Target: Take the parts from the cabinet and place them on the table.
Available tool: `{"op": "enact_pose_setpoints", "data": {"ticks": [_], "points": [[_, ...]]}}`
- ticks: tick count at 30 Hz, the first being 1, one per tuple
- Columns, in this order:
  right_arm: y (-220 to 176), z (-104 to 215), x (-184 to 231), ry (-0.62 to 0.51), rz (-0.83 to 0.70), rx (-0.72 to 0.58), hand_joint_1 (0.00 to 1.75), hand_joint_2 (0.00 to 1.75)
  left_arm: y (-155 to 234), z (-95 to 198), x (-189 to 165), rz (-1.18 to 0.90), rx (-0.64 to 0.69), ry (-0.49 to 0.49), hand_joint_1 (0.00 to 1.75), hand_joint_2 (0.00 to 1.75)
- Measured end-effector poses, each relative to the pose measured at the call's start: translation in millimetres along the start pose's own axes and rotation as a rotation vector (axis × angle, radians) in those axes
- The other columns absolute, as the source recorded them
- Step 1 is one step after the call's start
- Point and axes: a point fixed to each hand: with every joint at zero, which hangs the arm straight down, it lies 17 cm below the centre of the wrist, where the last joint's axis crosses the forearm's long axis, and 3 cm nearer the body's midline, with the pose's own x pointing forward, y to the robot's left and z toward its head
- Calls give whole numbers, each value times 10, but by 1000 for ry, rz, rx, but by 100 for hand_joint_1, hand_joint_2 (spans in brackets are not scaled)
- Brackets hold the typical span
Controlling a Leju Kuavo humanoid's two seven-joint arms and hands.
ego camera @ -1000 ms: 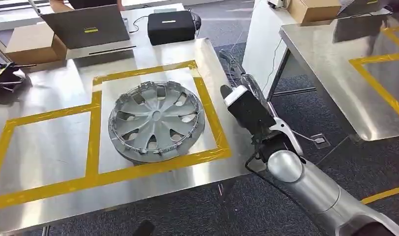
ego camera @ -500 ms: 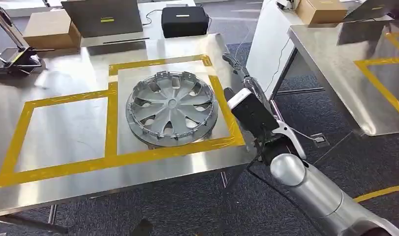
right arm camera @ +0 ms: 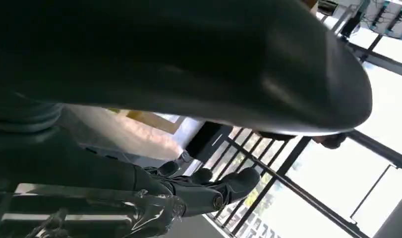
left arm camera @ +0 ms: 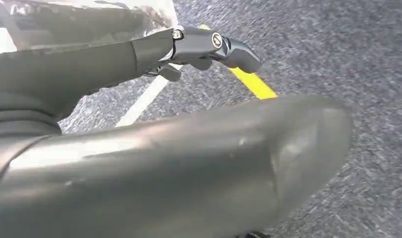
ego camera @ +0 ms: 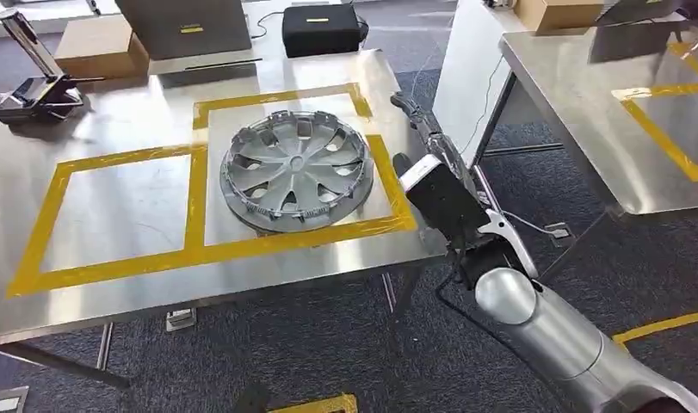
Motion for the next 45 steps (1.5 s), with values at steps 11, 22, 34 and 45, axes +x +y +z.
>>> {"op": "enact_pose_setpoints", "data": {"ticks": [11,22,34,45], "points": [[-14,10,-26,6,3,-1,0,0,3,-3,21,-1,2,-4,0,0],[-20,13,-18,6,1,-1,0,0,-32,-1,51,-4,-4,-9,0,0],[-10,12,-15,6,2,4,0,0,-7,-8,61,-6,-1,-9,0,0],[18,52,-72,21,0,8,0,0,13,-12,58,-6,4,-7,0,0]]}}
